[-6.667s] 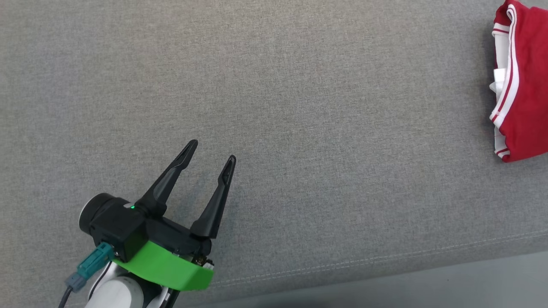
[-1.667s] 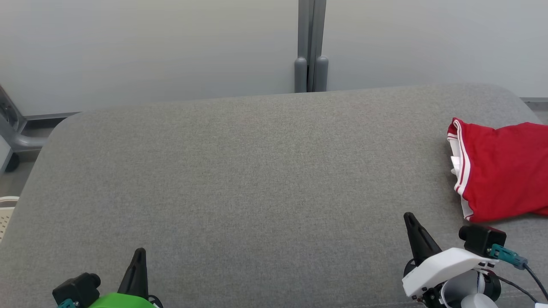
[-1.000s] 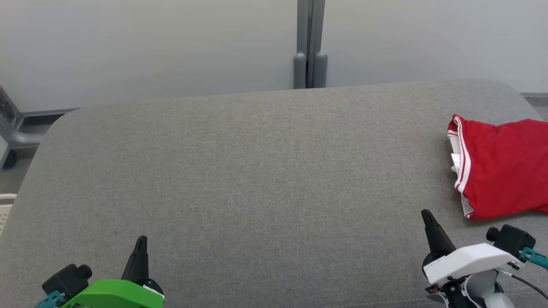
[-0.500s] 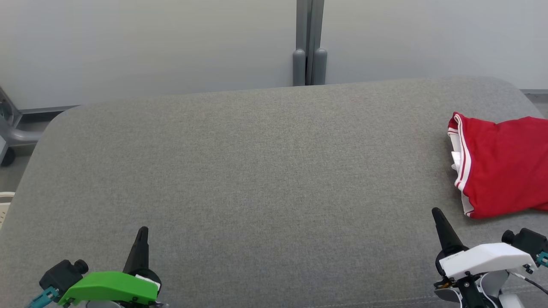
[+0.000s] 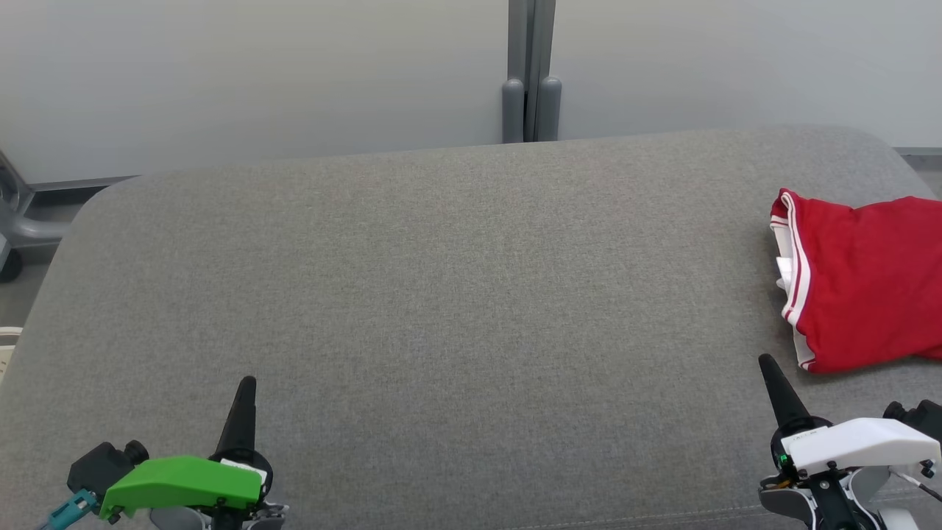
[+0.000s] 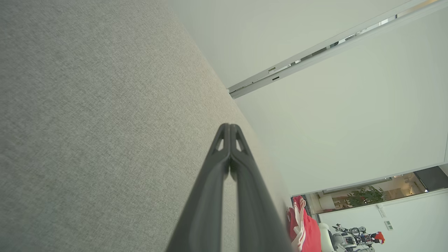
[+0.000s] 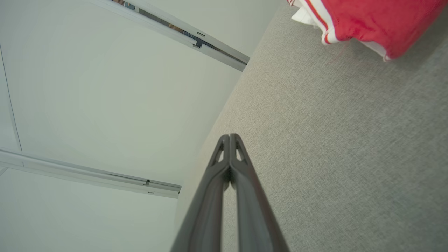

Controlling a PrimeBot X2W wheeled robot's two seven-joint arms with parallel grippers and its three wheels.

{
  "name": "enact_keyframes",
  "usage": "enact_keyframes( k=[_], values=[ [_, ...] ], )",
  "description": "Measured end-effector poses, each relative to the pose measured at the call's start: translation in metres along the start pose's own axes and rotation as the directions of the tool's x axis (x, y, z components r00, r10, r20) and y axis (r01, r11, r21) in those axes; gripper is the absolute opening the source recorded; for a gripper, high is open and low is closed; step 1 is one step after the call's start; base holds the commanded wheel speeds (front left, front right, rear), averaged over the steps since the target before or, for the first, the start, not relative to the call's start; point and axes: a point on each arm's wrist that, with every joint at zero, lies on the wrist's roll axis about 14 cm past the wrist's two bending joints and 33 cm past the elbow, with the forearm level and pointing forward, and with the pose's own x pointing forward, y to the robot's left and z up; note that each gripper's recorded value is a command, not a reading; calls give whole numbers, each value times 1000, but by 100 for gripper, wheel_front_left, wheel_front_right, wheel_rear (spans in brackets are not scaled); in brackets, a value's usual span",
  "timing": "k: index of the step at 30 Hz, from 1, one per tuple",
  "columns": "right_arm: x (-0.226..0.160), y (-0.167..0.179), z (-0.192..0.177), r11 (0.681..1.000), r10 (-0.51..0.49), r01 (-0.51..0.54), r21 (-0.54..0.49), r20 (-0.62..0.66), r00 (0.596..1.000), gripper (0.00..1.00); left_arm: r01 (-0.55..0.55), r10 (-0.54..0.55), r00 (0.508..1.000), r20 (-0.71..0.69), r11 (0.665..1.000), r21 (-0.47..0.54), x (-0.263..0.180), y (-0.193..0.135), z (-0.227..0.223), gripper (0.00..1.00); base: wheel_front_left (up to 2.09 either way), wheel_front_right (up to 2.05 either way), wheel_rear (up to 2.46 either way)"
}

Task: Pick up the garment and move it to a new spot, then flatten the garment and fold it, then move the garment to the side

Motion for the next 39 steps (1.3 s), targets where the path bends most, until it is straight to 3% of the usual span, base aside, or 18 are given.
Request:
enact_keyframes(
  k=[15,39],
  values=[
    [0,-6,11,990,-9,4,144,30,1000,0,24,-24,1000,6,989,-147,8,-6,1,0,0,0,0],
    [-1,-12,26,947,-16,-7,321,69,997,0,69,-64,998,28,947,-315,17,-15,4,0,0,0,0]
  ],
)
